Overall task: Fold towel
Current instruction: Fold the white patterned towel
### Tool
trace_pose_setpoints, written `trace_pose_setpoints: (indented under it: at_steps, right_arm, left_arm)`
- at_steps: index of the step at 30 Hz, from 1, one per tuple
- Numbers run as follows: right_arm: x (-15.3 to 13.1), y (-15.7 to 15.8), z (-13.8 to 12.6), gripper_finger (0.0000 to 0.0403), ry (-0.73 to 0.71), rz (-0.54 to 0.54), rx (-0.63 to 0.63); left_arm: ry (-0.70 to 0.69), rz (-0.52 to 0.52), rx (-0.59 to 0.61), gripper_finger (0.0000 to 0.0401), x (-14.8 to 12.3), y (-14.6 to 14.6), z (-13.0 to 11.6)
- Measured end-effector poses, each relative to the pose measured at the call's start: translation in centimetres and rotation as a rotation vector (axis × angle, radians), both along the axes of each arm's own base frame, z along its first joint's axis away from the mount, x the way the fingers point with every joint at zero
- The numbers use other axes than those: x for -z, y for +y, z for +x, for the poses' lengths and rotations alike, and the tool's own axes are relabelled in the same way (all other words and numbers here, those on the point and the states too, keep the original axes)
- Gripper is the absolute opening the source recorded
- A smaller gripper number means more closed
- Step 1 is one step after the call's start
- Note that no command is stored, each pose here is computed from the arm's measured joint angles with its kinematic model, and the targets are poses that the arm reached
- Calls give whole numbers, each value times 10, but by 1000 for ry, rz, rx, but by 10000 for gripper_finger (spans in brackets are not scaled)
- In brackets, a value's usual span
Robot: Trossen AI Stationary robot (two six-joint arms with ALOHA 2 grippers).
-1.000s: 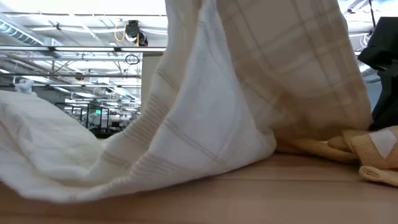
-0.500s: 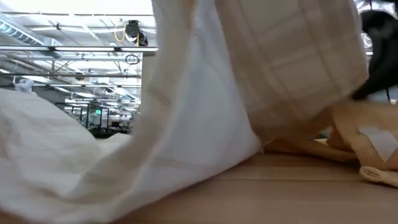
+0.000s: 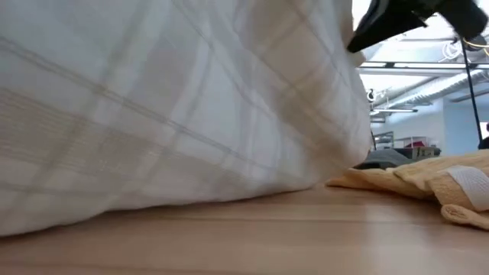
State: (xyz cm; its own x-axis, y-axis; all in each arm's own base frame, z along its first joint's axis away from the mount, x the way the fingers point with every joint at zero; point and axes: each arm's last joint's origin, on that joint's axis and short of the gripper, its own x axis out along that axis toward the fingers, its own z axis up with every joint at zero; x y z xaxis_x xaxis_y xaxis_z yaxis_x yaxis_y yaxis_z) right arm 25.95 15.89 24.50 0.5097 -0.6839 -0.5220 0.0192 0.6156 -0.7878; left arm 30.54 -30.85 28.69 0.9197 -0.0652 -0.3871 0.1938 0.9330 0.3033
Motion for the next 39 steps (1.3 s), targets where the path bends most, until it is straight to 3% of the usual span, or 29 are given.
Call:
trace_pose_setpoints:
  at_steps: [7,12,20,28,32,35,39]
  right_arm:
    - [-2,-20,29,0,52,-45,-60]
    - [-6,-34,57,0,49,9,-151]
    - [-15,-67,90,0,-8,117,-290]
    - [-20,-99,106,0,-35,140,-349]
    - [-21,-114,111,2,-59,217,-402]
    - [-21,-124,113,26,-79,295,-423]
    - [-21,-132,114,87,-93,298,-366]
  left_arm:
    - [56,-84,-113,13,8,0,-9]
    - [172,-181,-158,14,17,2,-16]
    - [311,-119,-304,14,33,10,-38]
    - [444,-44,-520,14,43,29,-63]
    - [482,-77,-601,14,45,33,-70]
    - [491,-93,-603,21,45,32,-71]
    - [498,-93,-619,60,45,33,-72]
